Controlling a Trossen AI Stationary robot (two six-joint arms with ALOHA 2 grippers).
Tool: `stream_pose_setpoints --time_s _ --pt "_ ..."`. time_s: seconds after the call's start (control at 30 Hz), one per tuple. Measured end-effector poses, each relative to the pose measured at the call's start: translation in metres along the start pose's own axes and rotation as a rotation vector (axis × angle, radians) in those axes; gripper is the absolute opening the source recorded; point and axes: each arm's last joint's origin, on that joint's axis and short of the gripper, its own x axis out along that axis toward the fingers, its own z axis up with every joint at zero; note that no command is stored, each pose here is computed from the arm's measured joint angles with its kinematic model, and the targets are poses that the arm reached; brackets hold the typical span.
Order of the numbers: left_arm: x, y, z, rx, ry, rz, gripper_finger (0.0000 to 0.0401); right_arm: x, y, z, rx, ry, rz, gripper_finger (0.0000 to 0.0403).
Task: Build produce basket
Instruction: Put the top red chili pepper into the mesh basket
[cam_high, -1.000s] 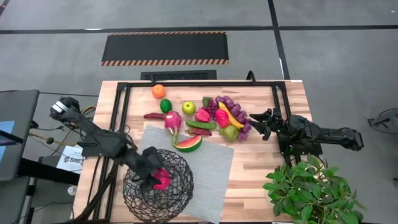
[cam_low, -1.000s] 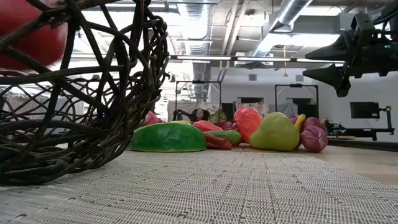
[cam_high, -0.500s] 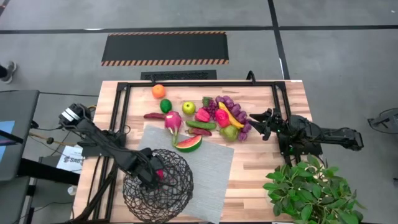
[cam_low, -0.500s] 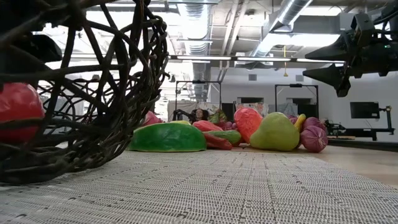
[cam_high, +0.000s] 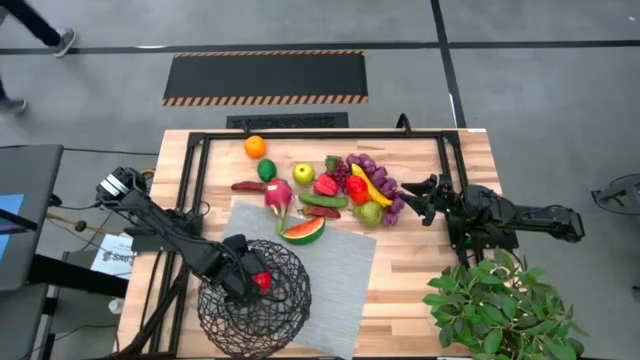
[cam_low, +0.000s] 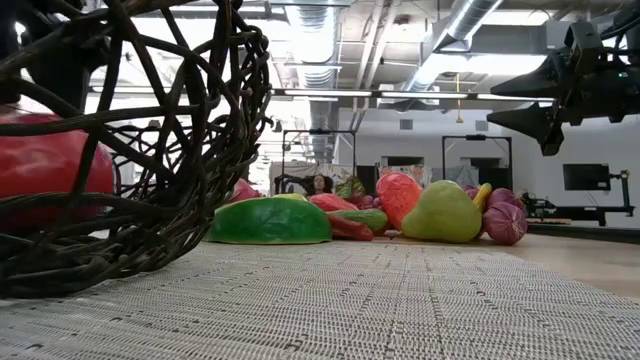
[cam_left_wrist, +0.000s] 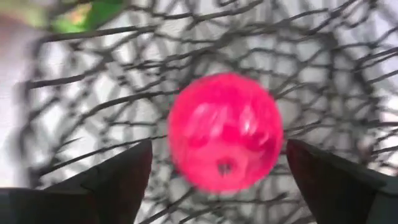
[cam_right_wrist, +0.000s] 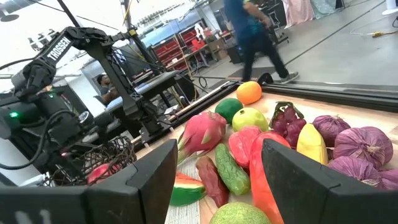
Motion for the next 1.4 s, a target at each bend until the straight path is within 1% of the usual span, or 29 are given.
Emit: stream_pose_setpoints --time_s 0.17,0.27,0.37,0.43,0.53,0.63,0.77,0.9,1.07,1.2,1.4 --pt "-0.016 0.009 0.002 -0.001 0.012 0.125 0.0372 0.0 0.0 0.0 0.0 0.0 0.0 0.0255" --pt "-0.031 0.013 0.01 -0.017 -0.005 0.168 0.0372 0.0 0.0 0.0 0.0 0.0 0.0 0.0255" --pt "-0.049 0.023 0.021 0.0 -0.046 0.257 0.0372 0.0 0.0 0.0 0.0 0.0 0.0 0.0255" --pt "-0.06 0.035 0.029 0.008 -0.08 0.334 0.0373 0.0 0.0 0.0 -0.007 0.0 0.0 0.0255" --pt "-0.075 0.06 0.038 -0.014 -0.143 0.435 0.0373 0.0 0.0 0.0 -0.022 0.0 0.0 0.0255" --pt "-0.087 0.089 0.044 -0.044 -0.207 0.481 0.0373 0.0 0.0 0.0 -0.023 0.0 0.0 0.0255" --pt "-0.093 0.127 0.046 -0.068 -0.216 0.478 0.0373 0.0 0.0 0.0 -0.024 0.0 0.0 0.0255" --pt "-0.085 0.157 0.048 -0.051 -0.218 0.468 0.0373 0.0 0.0 0.0 -0.023 0.0 0.0 0.0255" --pt "-0.058 0.183 0.05 -0.023 -0.194 0.338 0.0373 0.0 0.0 0.0 -0.018 0.009 0.013 0.0255" --pt "-0.032 0.2 0.046 -0.006 -0.137 0.314 0.0373 0.0 0.0 -0.001 -0.017 0.011 0.015 0.0255" --pt "-0.001 0.22 0.032 -0.036 -0.063 0.26 0.0373 0.0 0.0 -0.001 -0.016 0.012 0.015 0.0255"
